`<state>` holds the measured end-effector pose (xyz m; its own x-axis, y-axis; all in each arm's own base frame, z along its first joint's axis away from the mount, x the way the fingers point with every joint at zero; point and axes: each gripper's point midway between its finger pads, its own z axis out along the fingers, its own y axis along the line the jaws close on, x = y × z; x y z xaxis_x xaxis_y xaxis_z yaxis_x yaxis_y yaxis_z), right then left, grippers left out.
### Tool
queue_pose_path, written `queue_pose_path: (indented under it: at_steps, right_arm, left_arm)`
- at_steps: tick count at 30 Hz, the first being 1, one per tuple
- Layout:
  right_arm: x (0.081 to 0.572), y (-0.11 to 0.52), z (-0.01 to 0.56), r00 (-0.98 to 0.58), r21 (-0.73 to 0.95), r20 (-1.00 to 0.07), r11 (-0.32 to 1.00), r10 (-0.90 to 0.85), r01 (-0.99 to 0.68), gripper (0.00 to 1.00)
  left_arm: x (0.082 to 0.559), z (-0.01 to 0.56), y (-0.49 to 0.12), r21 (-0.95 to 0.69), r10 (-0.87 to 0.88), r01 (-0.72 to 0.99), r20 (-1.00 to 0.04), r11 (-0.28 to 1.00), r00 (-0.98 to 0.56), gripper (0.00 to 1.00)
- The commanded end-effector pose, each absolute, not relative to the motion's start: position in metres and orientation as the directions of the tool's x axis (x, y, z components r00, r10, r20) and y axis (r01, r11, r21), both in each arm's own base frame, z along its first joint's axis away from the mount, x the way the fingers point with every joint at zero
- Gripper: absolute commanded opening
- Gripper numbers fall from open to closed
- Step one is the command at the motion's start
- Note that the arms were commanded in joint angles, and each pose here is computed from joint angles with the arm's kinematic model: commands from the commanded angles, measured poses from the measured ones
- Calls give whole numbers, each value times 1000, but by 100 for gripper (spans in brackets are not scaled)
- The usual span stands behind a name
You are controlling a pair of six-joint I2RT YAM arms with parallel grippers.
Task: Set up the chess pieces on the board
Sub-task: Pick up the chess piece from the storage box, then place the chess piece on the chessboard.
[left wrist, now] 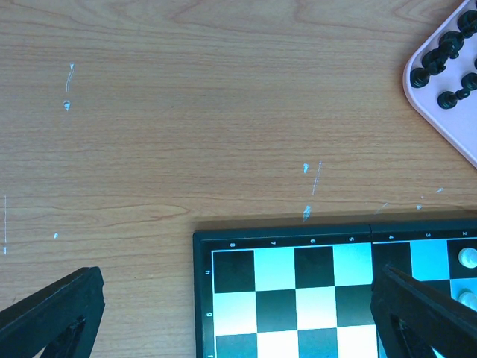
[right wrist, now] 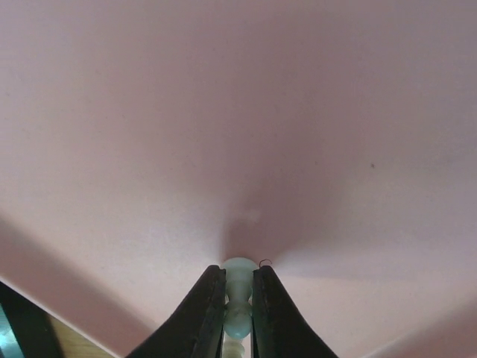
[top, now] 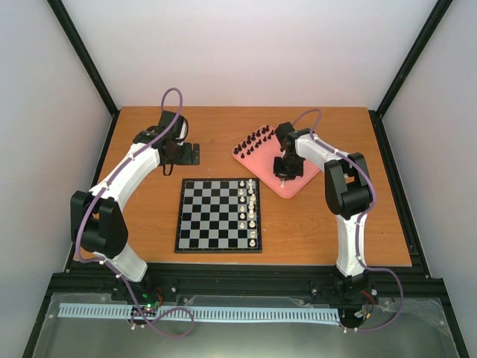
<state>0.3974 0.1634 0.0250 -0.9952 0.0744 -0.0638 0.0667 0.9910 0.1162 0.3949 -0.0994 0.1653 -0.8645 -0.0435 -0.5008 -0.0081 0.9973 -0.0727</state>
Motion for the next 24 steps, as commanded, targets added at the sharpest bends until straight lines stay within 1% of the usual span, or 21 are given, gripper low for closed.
queue_pose_path:
  at_steps: [1,5,9,13,15,19,21,24]
  right_arm:
    - [413,158,30,-992,95,-105,994,70,60,10]
    - [418,153,32,-992,59,-121,998,40,33,9]
    - [422,156,38,-991,69,-134,997,29,20,3]
    - [428,162,66,-983,94,-185,996,11,-7,3]
    - [426,170,84,-978,119,-207,992,-22,-48,3]
    - [394,210,122,-956,150,-245,967,-163,-203,3]
    - [365,235,137,-934,155,-257,943,-248,-293,3]
    - [310,272,143,-899,160,-246,899,-363,-407,3]
  left_arm:
    - [397,172,-98,-60,-25,8,-523,998,-852,100]
    - [397,173,-98,-60,-24,9,-525,998,-851,100]
    - [398,173,-98,-61,-25,8,-524,998,-851,100]
    - [399,176,-98,-60,-25,8,-528,998,-849,100]
    - [400,177,-98,-59,-25,8,-527,998,-849,100]
    - [401,178,-97,-56,-30,0,-531,998,-847,100]
    - [402,180,-97,-55,-33,-4,-535,998,-844,100]
    - [402,184,-95,-51,-39,-13,-544,999,-838,100]
